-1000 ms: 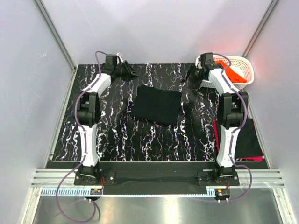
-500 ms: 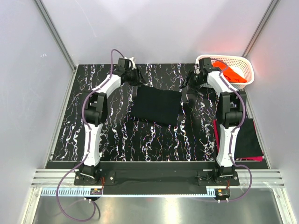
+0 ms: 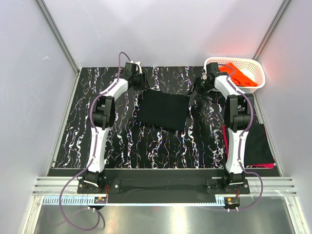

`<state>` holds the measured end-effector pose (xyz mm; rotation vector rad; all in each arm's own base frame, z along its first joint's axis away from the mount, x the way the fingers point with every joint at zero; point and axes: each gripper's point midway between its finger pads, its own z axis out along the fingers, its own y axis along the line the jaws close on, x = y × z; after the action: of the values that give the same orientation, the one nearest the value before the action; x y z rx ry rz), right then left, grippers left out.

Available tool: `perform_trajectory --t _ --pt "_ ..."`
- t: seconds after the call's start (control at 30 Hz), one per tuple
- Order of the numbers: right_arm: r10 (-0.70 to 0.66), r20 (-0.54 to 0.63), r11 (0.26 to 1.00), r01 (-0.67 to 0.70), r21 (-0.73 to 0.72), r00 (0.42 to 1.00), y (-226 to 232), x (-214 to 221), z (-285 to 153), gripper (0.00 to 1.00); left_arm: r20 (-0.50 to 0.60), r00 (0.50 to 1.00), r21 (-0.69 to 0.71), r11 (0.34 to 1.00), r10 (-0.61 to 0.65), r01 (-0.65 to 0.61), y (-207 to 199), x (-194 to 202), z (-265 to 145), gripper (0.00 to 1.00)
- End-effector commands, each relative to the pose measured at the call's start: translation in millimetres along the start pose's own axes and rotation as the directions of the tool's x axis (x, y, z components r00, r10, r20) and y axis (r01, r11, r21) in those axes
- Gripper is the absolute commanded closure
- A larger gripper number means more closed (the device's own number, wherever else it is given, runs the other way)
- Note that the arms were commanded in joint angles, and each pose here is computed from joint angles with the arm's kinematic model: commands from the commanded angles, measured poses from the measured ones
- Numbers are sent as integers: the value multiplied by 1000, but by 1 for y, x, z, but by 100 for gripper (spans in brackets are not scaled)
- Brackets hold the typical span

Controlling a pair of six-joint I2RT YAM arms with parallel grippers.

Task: Fold and stack the t-shirts
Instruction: Fold the tshirt

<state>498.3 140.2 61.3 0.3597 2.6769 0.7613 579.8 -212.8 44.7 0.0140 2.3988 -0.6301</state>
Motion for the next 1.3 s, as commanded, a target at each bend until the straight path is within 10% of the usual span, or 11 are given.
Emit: perform_trajectory --t 0.0,0.47,0.67,1.27 --pt "-44 31 998 45 -49 999 14 -14 -4 41 50 999 68 997 18 -21 -14 -19 2 53" --pt "-23 17 996 25 -82 1000 19 -17 3 54 60 996 192 980 -71 58 -22 -29 -3 82" --pt "-8 48 997 12 -80 999 24 -29 0 100 83 991 186 979 -101 84 -18 -39 -15 100" --pt "-7 94 996 15 -93 996 36 -42 -13 100 146 975 117 982 -167 151 2 -51 -57 100"
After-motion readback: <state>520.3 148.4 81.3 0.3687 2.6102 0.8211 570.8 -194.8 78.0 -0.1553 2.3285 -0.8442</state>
